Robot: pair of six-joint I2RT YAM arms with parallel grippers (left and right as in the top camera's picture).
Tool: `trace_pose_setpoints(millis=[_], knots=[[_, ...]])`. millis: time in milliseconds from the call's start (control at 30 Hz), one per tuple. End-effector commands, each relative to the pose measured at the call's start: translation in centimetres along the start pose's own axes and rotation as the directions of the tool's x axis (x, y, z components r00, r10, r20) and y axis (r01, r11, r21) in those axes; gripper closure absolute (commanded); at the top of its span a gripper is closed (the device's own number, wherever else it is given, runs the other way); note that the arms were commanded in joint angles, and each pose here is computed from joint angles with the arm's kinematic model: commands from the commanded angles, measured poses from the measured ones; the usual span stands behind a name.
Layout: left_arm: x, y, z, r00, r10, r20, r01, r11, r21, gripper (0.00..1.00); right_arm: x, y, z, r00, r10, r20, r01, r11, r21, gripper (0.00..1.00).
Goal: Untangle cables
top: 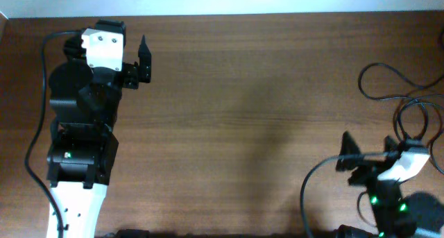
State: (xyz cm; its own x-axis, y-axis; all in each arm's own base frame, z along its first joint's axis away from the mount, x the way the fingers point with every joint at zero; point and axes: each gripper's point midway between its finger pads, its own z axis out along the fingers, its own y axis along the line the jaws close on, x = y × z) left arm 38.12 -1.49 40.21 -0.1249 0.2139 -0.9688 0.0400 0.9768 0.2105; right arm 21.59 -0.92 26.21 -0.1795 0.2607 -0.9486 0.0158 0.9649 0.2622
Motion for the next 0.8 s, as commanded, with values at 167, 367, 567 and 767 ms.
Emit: trace_pose_setpoints(millis=[167,367,567,767], knots=[[-0.9,-0.3,-1.0,0.999,-0.018,0.035,0.017,1.0,0.024,0.01,8.5,-0.3,0.4,0.99,0.042,-0.137,-0.052,0.996,-0.068,0.02],[-1.3,-0.3,-1.0,0.999,-0.018,0.05,0.017,1.0,0.024,0.01,6.2,-6.8,0.1,1.0,0.022,-0.005,-0.019,0.953,0.303,0.01],[-1.4,-0.4,-1.0,0.998,-0.018,0.057,0.017,1.0,0.027,0.01,5.5,-3.0,3.9,0.923,-0.304,0.237,0.304,0.952,0.041,0.01],[-1.3,-0.4,-0.9,0.998,-0.019,0.053,0.018,0.999,0.028,0.01,9.2,-5.6,4.6,0.949,-0.305,0.076,0.295,0.948,0.115,0.01]])
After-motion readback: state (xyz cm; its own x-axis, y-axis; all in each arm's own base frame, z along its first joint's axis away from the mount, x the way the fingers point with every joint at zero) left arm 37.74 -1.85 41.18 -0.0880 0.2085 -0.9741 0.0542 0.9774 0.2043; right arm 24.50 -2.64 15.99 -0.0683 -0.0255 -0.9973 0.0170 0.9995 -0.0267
